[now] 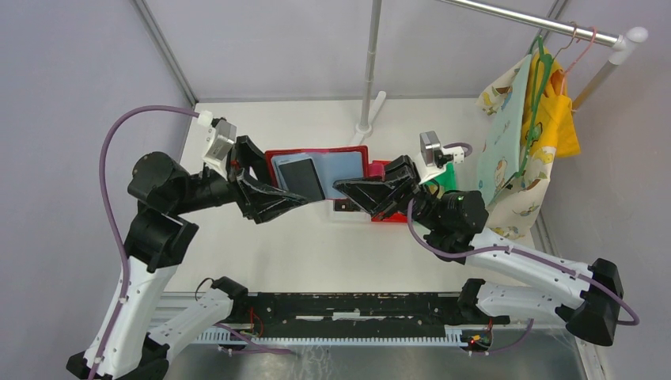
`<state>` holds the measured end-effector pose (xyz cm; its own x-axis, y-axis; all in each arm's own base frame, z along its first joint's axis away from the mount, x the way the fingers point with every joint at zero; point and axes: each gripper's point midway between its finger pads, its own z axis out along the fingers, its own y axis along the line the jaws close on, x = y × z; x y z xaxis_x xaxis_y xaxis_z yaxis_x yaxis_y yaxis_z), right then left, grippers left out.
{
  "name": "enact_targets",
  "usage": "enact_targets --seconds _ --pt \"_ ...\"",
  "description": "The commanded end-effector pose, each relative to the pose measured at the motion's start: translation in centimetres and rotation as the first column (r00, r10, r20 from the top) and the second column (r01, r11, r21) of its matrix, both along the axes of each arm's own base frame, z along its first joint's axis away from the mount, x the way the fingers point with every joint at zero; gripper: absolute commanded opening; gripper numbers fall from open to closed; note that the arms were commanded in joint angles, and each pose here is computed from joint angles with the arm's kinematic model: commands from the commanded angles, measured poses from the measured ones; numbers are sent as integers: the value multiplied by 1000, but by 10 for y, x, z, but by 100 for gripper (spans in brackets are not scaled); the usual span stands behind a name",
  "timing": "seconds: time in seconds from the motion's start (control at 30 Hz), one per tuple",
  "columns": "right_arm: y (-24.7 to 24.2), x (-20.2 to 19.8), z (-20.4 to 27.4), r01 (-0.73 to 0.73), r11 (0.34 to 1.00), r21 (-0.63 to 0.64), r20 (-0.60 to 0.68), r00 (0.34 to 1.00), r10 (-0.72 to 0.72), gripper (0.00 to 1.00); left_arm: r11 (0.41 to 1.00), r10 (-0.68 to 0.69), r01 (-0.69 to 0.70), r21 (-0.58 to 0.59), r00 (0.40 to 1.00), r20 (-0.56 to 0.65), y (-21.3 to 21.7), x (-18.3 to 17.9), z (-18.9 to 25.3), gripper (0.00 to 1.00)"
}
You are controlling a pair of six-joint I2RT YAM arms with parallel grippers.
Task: Take the credit cards out of the card holder
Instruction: Remove the credit card from the card holder.
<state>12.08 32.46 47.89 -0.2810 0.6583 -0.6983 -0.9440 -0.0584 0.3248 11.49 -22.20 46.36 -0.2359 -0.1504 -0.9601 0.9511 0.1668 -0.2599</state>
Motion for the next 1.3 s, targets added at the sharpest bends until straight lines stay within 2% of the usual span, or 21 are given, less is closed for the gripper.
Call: enact_targets --seconds 0.0,0.13,0.3,0.4,0.47,0.6,0.7,0.8,0.97,1.13,1.27 --pt "-14 -16 25 -34 995 95 52 998 29 0 998 -40 41 -50 999 23 -2 -7 23 59" --pt "-17 -19 27 -34 994 102 59 998 28 0 996 -58 60 -60 998 37 -3 -9 28 38" --pt "-17 -15 20 -29 995 98 23 999 27 0 993 -89 92 -74 995 43 -3 -16 35 17" --pt "-16 -5 11 7 998 70 -33 999 -5 10 996 -64 66 -60 997 39 -3 -11 33 9" --pt "-19 3 7 61 997 52 -63 996 -58 19 998 -39 41 -38 998 46 -2 -6 30 7" --pt "-32 12 5 167 986 9 -51 985 -166 48 997 53 -56 44 997 65 1 14 14 2" --pt "-32 16 2 230 970 -83 19 973 -229 63 988 77 -86 126 994 81 2 25 -5 2" --pt "-38 17 8 290 946 -147 87 956 -280 73 970 75 -93 226 993 88 5 32 -28 2" --pt "-46 29 19 401 875 -269 182 914 -363 84 927 55 -94 364 992 115 13 37 -63 3" --pt "-15 25 7 319 857 -403 234 942 -241 89 887 11 -53 458 995 94 19 33 -89 3" --pt "8 30 -21 275 812 -515 242 955 -170 91 866 -80 37 499 995 64 20 20 -98 3"
